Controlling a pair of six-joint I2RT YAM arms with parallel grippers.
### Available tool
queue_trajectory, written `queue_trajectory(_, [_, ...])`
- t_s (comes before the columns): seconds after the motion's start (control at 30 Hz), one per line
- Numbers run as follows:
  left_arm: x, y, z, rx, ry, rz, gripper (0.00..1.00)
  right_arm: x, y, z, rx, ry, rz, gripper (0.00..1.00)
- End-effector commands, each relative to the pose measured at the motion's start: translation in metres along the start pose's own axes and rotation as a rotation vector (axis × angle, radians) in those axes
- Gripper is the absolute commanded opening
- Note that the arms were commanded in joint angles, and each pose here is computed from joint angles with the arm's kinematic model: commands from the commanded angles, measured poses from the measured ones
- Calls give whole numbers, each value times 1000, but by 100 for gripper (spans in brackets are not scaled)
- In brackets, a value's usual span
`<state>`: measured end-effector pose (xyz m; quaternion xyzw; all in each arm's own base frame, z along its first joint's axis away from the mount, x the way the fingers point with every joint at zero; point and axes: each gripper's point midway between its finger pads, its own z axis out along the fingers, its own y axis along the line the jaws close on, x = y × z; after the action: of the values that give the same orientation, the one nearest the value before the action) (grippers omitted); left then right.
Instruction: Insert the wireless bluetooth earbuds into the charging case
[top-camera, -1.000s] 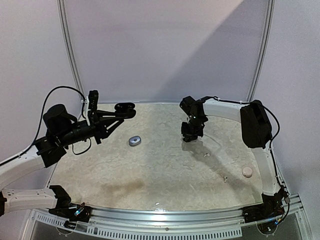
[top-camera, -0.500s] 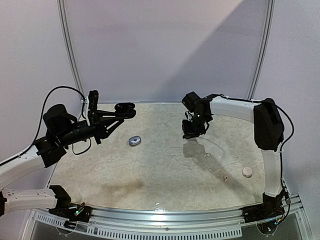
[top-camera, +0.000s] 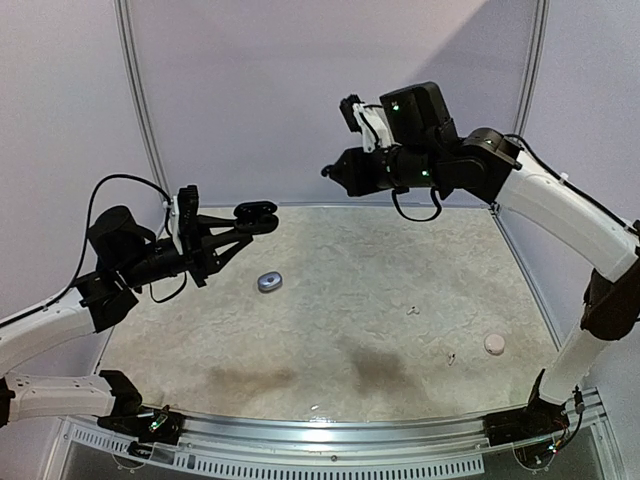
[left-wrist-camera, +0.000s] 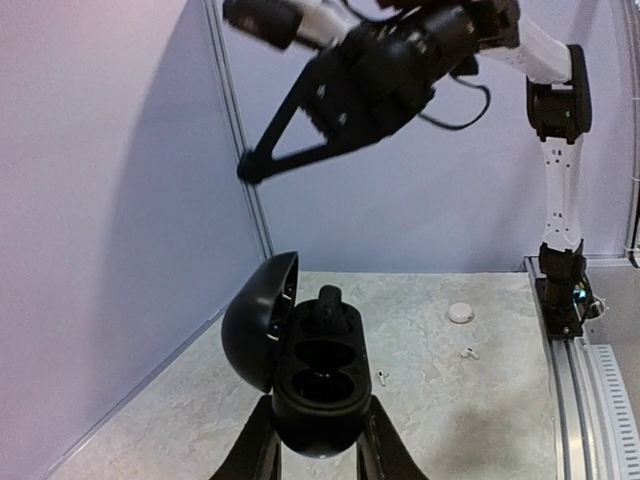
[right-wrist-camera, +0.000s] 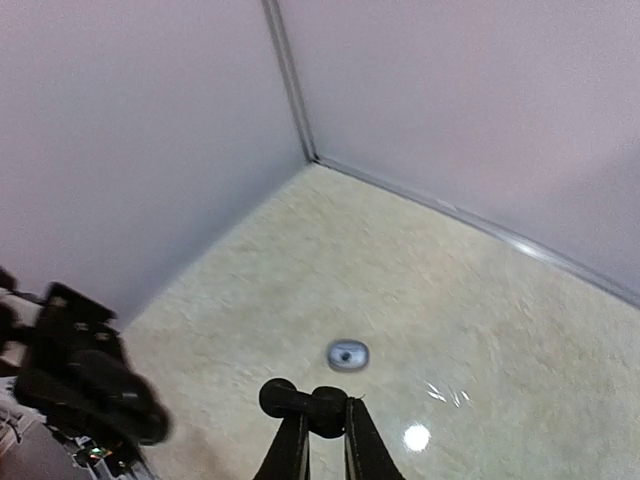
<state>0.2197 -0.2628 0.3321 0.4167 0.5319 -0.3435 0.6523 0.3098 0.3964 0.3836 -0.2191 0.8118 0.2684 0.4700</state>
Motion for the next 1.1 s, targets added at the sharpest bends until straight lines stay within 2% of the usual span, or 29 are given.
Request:
queue_trajectory(0.0, [-14, 2, 4, 11, -43, 46, 0, -45, 59, -40, -77, -193, -147, 0])
queue_trajectory(0.17, [-17, 0, 5, 23, -40, -95, 0, -48, 120, -52, -243, -238, -219, 0])
queue_trajectory(0.47, [-26, -3, 4, 22, -50, -112, 0, -8, 164, -17, -295, -114, -322, 0])
queue_trajectory(0.77, [-21, 4, 3, -29, -28, -138, 0, 19, 163, 3, -237, -47, -345, 0])
queue_trajectory(1.07, [-20, 3, 3, -27, -22, -145, 0, 26, 146, 11, -142, -20, -369, 0])
